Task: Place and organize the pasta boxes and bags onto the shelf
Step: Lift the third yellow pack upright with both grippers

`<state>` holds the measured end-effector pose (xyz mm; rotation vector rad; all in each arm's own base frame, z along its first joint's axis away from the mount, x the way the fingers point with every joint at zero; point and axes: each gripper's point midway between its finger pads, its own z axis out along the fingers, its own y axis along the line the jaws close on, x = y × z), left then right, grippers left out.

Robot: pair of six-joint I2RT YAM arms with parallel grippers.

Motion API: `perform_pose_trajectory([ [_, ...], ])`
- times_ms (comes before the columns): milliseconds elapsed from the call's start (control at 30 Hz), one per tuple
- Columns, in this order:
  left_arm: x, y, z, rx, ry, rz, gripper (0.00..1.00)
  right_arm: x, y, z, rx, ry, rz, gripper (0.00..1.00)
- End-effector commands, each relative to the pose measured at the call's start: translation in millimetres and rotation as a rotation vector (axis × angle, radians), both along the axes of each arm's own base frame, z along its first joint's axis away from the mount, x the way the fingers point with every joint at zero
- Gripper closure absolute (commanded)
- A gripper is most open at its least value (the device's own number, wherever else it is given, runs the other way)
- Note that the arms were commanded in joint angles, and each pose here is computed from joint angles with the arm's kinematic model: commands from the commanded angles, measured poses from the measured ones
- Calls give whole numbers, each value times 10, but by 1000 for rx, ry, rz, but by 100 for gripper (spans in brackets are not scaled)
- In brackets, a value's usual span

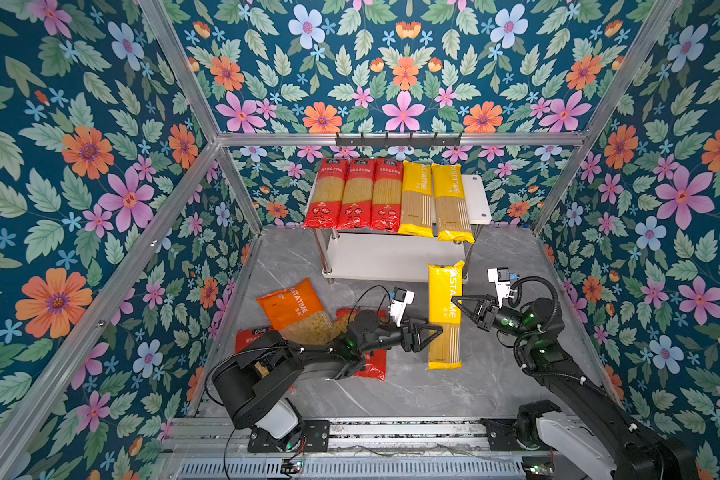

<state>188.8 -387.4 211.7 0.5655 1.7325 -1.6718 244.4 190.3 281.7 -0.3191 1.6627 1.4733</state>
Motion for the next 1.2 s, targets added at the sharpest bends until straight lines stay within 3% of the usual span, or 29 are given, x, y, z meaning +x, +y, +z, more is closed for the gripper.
perform_pose_trajectory([
  [0,-111,-45,220,-62,-64,-57,28,-80,5,396,68,-104,24,100],
  [300,-121,-58,425,-82,-94,-63,77,-39,28,428,82,-50,21,98],
  [467,-109,6,317,-31,-149,-3,89,-18,13,255,40,-2,-5,66],
  [633,-164,71,421,-47,-165,16,94,17,-21,-59,-32,64,-50,47],
  [800,-172,58,726,-36,-234,49,97,-11,-1,-182,20,91,-21,33],
  [933,-19,118,1054,-32,-245,144,99,-64,-8,-180,39,111,-14,15],
  [1167,206,94,1567,-98,-207,200,98,-252,27,22,55,50,56,17],
])
